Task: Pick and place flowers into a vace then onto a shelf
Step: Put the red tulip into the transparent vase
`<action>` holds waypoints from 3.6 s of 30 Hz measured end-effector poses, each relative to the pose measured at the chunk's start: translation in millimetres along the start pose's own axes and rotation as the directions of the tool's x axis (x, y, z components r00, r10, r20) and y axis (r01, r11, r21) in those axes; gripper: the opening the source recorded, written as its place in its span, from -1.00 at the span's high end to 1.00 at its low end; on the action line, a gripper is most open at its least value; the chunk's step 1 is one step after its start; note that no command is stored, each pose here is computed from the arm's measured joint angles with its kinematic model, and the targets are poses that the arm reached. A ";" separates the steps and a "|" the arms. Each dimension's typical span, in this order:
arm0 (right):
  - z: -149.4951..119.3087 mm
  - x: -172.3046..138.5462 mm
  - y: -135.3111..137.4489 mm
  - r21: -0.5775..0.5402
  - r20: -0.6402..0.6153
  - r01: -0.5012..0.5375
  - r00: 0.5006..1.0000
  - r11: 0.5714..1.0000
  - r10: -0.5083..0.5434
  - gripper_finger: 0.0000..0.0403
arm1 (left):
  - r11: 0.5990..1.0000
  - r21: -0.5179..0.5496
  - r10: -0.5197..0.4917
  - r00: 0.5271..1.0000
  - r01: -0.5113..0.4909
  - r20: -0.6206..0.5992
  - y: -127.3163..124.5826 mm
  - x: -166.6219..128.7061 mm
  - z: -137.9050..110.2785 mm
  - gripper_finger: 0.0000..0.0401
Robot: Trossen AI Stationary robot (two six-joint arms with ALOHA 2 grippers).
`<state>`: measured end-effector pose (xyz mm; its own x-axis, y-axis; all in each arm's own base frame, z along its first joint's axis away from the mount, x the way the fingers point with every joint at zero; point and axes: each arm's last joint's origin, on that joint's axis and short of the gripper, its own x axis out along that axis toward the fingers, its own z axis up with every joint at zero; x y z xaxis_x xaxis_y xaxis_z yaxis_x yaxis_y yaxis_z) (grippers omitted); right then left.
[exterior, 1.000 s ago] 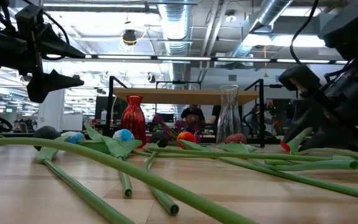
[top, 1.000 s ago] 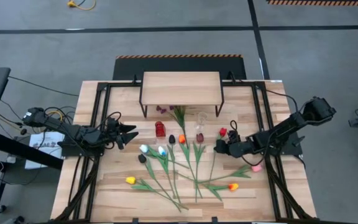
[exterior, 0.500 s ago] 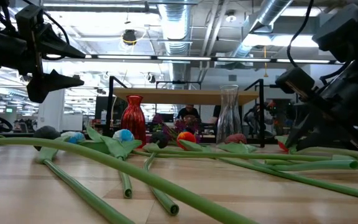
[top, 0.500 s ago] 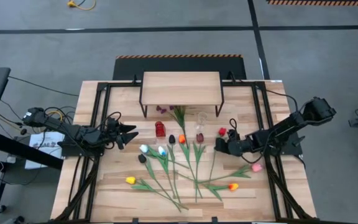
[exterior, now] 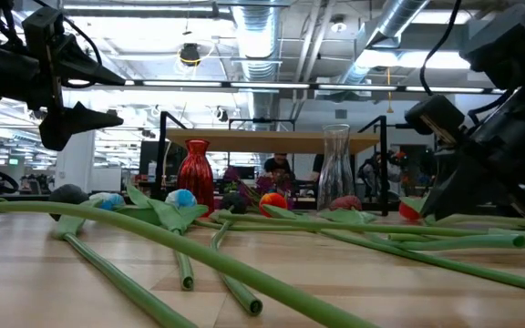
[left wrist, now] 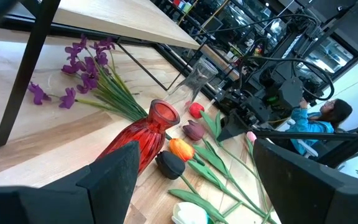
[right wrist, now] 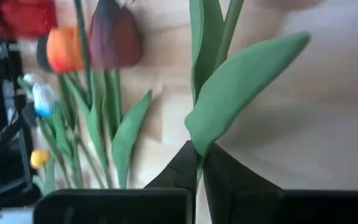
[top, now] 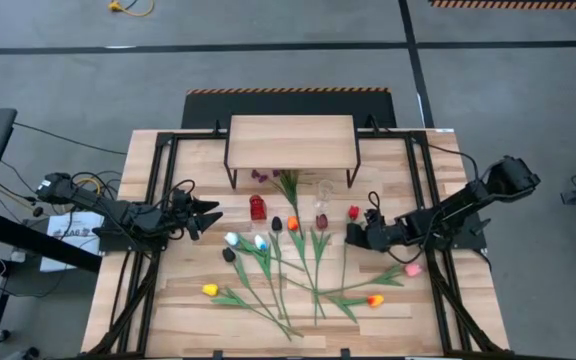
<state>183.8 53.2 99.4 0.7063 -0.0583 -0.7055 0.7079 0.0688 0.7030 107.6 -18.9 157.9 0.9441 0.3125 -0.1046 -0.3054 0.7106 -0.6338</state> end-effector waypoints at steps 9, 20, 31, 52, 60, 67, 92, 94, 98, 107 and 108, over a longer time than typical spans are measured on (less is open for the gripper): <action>-14.7 -3.0 36.2 -0.140 -0.129 -0.126 0.986 0.982 0.108 0.99 | 1.000 0.000 0.000 1.000 0.000 0.000 0.0 0.0 -0.1 -0.51; -21.4 -23.5 93.2 -0.280 -0.240 -0.354 0.926 0.892 0.292 0.99 | 1.000 0.006 0.006 1.000 -0.006 -0.006 0.6 0.0 -0.7 -0.51; 11.0 -69.3 151.2 -0.526 -0.133 -0.526 0.827 0.668 0.547 1.00 | 1.000 0.013 0.013 1.000 -0.013 -0.012 1.4 0.0 -1.4 -0.51; 107.0 -132.9 167.7 -0.828 0.452 0.045 0.644 0.559 0.617 1.00 | 1.000 0.016 0.021 1.000 -0.021 -0.008 1.8 0.0 -1.5 -0.51; 121.0 -135.1 165.7 -0.815 0.510 0.122 0.616 0.567 0.601 1.00 | 0.998 0.057 0.034 0.999 -0.034 -0.002 2.4 0.0 -1.5 -0.51; 126.0 -135.7 164.5 -0.811 0.529 0.158 0.608 0.564 0.591 1.00 | 0.850 0.513 -0.065 0.990 0.119 -0.122 0.0 -0.1 -5.6 -0.51; 126.0 -115.1 162.9 -0.847 0.505 0.270 0.678 0.458 0.534 1.00 | 0.546 0.544 -0.527 0.766 0.637 -0.368 -20.3 -6.9 -5.4 -0.51; 124.3 -111.1 163.7 -0.853 0.499 0.282 0.685 0.439 0.530 0.99 | 0.546 0.544 -0.527 0.766 0.637 -0.368 -20.3 -6.9 -5.4 -0.51; 122.6 -106.0 163.9 -0.858 0.493 0.291 0.698 0.423 0.520 0.95 | 0.546 0.544 -0.527 0.766 0.637 -0.368 -20.3 -6.9 -5.4 -0.51; 121.4 -108.8 166.4 -0.863 0.492 0.299 0.678 0.407 0.546 0.71 | 0.547 0.544 -0.525 0.767 0.636 -0.369 -20.1 -6.8 -5.6 -0.51; 121.5 -108.9 166.4 -0.863 0.492 0.299 0.678 0.407 0.546 0.70 | 0.547 0.544 -0.525 0.767 0.636 -0.369 -20.1 -6.8 -5.6 -0.51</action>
<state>225.6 -49.9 304.1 0.8691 -0.4921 -0.0500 0.4926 0.8702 -0.0023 107.9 -38.8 167.0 0.9301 -0.3661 -0.0303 0.3664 0.9305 0.0040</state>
